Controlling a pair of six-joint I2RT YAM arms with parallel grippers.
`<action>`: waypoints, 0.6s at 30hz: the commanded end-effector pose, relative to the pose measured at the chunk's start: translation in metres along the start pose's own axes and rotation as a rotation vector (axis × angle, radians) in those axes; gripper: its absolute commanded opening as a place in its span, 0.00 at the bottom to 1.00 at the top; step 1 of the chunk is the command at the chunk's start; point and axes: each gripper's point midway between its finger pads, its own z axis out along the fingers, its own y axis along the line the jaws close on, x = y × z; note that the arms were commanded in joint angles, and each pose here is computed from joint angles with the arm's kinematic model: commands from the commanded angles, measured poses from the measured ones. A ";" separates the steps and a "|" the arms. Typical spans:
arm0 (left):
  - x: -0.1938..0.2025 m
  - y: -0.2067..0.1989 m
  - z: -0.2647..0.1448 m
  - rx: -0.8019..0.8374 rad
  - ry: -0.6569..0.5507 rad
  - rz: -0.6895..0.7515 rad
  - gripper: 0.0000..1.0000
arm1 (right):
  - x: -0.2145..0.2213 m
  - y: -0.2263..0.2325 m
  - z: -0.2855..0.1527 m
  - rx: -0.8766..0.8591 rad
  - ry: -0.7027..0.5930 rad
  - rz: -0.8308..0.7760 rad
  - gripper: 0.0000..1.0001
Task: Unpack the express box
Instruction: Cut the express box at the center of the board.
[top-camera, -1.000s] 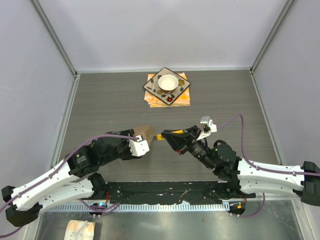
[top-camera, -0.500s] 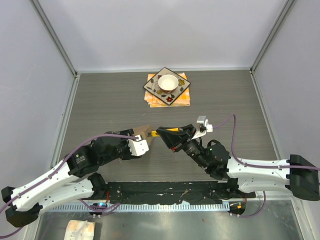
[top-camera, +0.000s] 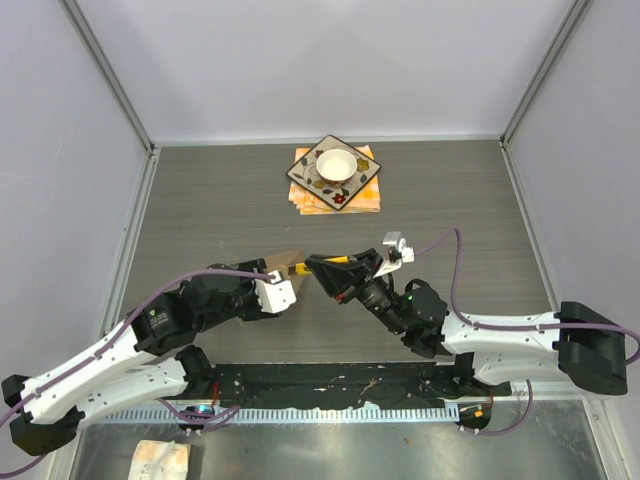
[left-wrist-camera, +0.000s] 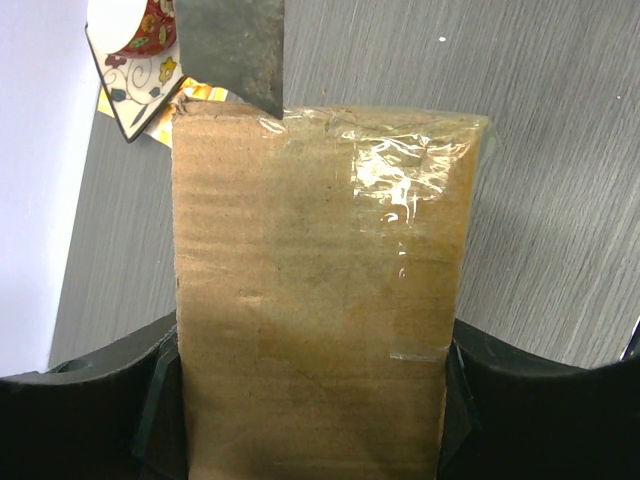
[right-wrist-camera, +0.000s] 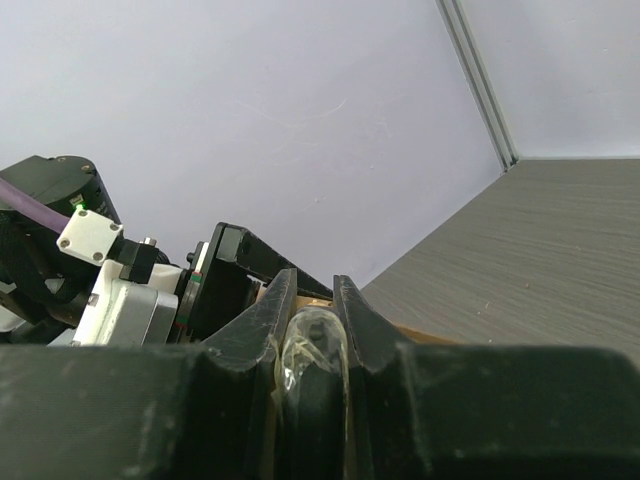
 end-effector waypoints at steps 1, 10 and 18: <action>-0.016 -0.013 -0.003 0.064 -0.081 -0.085 0.27 | -0.029 0.014 0.010 -0.045 -0.105 0.069 0.01; -0.015 -0.011 -0.006 0.059 -0.087 -0.098 0.27 | -0.022 0.003 0.006 -0.018 -0.102 0.084 0.01; -0.015 -0.010 -0.006 0.058 -0.088 -0.107 0.27 | -0.026 -0.005 -0.004 0.003 -0.113 0.085 0.01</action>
